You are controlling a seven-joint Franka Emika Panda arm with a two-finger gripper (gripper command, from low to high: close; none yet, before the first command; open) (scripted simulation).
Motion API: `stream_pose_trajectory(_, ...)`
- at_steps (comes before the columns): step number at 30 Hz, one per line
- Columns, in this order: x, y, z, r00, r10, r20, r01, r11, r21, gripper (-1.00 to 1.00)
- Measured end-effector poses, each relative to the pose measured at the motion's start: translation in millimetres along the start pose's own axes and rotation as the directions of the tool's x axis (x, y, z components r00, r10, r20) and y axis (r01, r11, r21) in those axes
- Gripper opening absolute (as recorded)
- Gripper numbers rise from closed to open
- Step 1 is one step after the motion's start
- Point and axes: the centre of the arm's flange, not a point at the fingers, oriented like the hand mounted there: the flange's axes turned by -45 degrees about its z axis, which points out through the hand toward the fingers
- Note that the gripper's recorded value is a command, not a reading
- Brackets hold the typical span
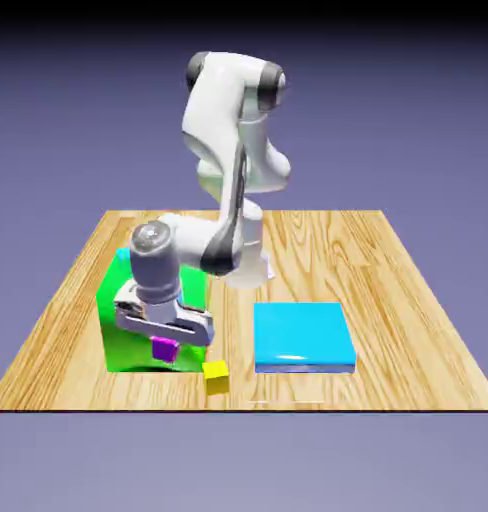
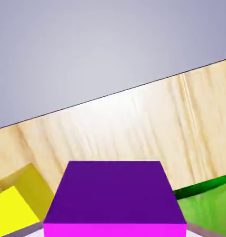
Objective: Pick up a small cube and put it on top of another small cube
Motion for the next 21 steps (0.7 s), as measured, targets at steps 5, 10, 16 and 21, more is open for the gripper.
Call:
stream_pose_trajectory(5,-23.5,-20.5,-36.8,0.991,0.108,-0.084,-0.109,0.994,-0.004,-1.00)
stream_pose_trajectory(10,-43.4,4.0,-69.7,0.928,0.355,-0.114,-0.351,0.935,0.049,-1.00)
stream_pose_trajectory(16,-71.8,29.4,-105.3,0.776,0.616,-0.139,-0.606,0.788,0.108,-1.00)
stream_pose_trajectory(21,-97.6,54.3,-129.9,0.578,0.804,-0.140,-0.788,0.595,0.159,-1.00)
